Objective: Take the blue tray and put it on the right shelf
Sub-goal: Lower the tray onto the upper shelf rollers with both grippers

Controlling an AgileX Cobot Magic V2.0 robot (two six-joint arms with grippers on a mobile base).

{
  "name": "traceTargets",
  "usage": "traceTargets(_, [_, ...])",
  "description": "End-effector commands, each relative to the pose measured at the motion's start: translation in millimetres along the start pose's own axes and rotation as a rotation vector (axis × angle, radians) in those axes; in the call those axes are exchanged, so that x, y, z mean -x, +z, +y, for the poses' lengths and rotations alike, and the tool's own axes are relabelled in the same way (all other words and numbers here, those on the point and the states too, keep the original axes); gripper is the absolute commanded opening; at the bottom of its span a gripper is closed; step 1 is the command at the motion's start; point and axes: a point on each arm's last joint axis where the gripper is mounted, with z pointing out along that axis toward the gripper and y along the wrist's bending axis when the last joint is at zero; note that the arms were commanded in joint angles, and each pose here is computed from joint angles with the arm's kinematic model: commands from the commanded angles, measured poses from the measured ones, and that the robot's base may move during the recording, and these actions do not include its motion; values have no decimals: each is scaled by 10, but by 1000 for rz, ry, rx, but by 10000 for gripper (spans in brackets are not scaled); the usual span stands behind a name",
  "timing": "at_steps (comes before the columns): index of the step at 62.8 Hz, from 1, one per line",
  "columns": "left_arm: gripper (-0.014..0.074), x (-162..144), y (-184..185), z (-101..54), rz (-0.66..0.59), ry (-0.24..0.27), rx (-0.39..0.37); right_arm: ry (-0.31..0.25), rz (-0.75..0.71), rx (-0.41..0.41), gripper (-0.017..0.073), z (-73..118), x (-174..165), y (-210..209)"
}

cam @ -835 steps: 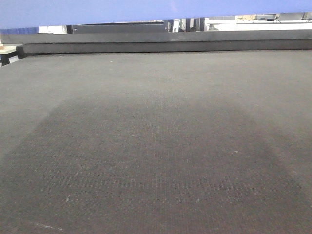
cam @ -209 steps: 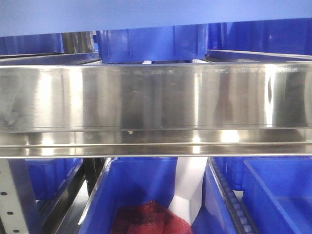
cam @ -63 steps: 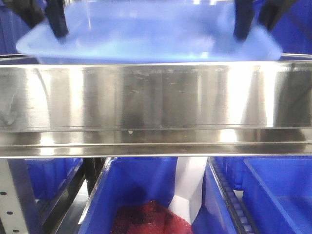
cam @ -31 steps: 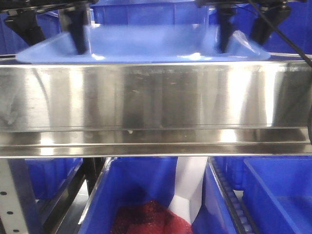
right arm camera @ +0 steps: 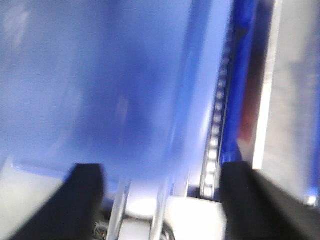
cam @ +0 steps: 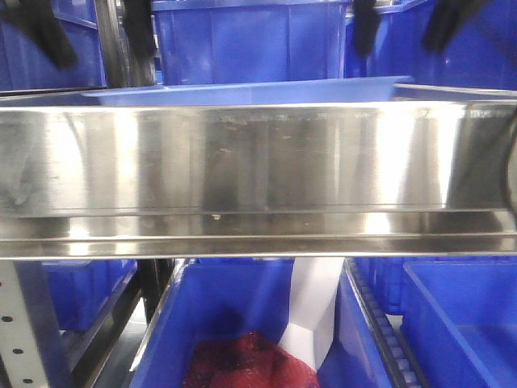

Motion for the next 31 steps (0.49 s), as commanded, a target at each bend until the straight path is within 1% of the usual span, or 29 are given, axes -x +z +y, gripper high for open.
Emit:
traceTargets(1, [350, -29, -612, -61, -195, 23, -40, -10, -193, 41, 308, -25, 40, -556])
traceTargets(4, [292, -107, -795, -58, -241, 27, -47, -9, -239, 53, 221, -48, -17, -719])
traceTargets(8, [206, -229, -935, -46, -264, 29, -52, -10, -275, 61, 124, -79, -107, -846])
traceTargets(12, [127, -380, -1099, -30, -299, 30, -57, -14, -321, 70, 56, -117, -218, -1002])
traceTargets(18, [-6, -663, -1253, 8, -349, 28, -68, -38, -380, 79, 57, -183, -443, -1168])
traceTargets(21, [-54, -807, -1324, 30, -387, 28, -73, -56, -402, 82, 57, -219, -583, -1210])
traceTargets(27, [-48, -1116, -1442, 78, -464, 31, -82, -91, -470, 91, 57, -289, -854, -1303])
traceTargets(31, [-48, -1341, -1518, 112, -524, 62, -85, -106, -524, 100, 57, -339, -1049, -1372])
